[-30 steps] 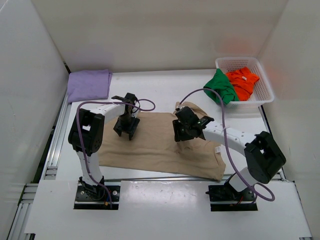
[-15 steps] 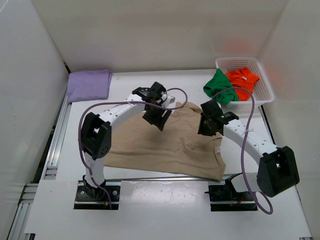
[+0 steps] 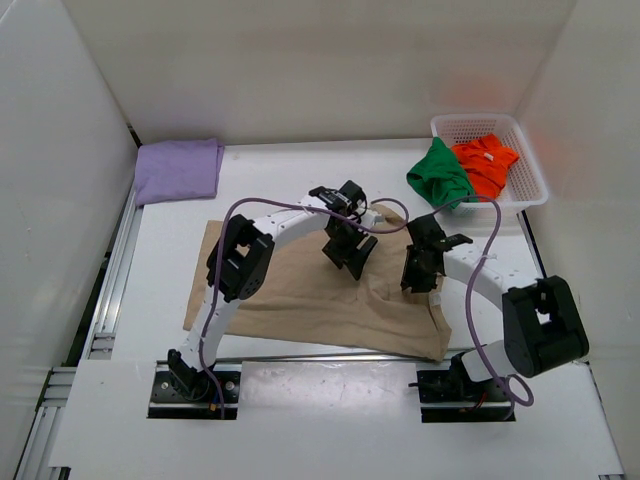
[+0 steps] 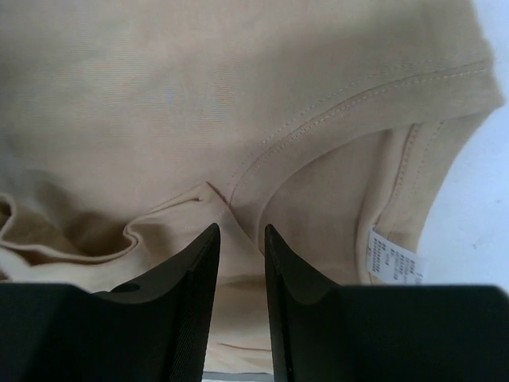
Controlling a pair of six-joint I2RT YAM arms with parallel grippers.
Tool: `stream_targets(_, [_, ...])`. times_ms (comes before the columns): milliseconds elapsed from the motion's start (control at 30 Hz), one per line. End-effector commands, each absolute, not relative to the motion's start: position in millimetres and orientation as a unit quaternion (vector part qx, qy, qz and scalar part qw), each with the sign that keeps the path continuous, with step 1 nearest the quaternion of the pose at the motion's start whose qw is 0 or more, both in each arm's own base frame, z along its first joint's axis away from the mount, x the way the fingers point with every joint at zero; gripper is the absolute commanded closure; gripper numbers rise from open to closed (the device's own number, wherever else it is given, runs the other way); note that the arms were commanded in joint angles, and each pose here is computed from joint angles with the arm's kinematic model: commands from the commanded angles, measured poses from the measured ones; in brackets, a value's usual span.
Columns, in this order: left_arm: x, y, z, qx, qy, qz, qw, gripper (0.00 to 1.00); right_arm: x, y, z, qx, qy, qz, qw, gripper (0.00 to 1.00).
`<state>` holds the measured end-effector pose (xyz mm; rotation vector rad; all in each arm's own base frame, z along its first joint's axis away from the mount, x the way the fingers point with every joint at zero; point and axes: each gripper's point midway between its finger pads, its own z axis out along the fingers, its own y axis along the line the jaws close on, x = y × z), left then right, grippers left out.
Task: Fold and stack the t-shirts
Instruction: Fold the flattened tshirt in 1/3 of the way
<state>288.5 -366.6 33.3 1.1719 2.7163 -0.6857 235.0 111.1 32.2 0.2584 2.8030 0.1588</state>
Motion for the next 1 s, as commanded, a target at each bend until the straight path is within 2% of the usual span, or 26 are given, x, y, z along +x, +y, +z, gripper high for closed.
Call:
stream_targets(0, [286.9,-397.5,70.1,0.402,0.864,-0.294,0.078,0.23,244.1,120.0,26.0,0.081,0.98,0.079,0.165,0.66])
stream_targets(467, [257.1,-410.7,60.6,0.405,0.84,-0.362,0.016,0.24,246.5,131.9,10.9,0.075,0.98,0.112,0.148,0.64])
stream_targets(600, [252.8,-413.2,48.3,0.401,0.838,-0.372,-0.005,0.43,248.4,126.6,8.6,0.09,0.979,0.109,0.145,0.78])
stream_targets(633, [251.6,-413.9,49.4,0.401,0.836,-0.376,-0.007,0.48,249.3,126.9,10.9,0.09,0.978,0.111,0.149,0.85])
stream_targets(733, [248.0,-416.0,52.9,0.4,0.83,-0.389,-0.013,0.72,249.8,124.0,16.5,0.095,0.977,0.112,0.154,0.96])
stream_targets(800, [248.0,-416.0,52.9,0.4,0.83,-0.389,-0.013,0.9,248.4,119.1,23.5,0.1,0.976,0.109,0.16,0.97])
stream_targets(967, [254.9,-411.3,58.9,0.404,0.838,-0.366,0.01,0.9,258.4,101.7,55.4,0.113,0.967,0.08,0.214,0.98])
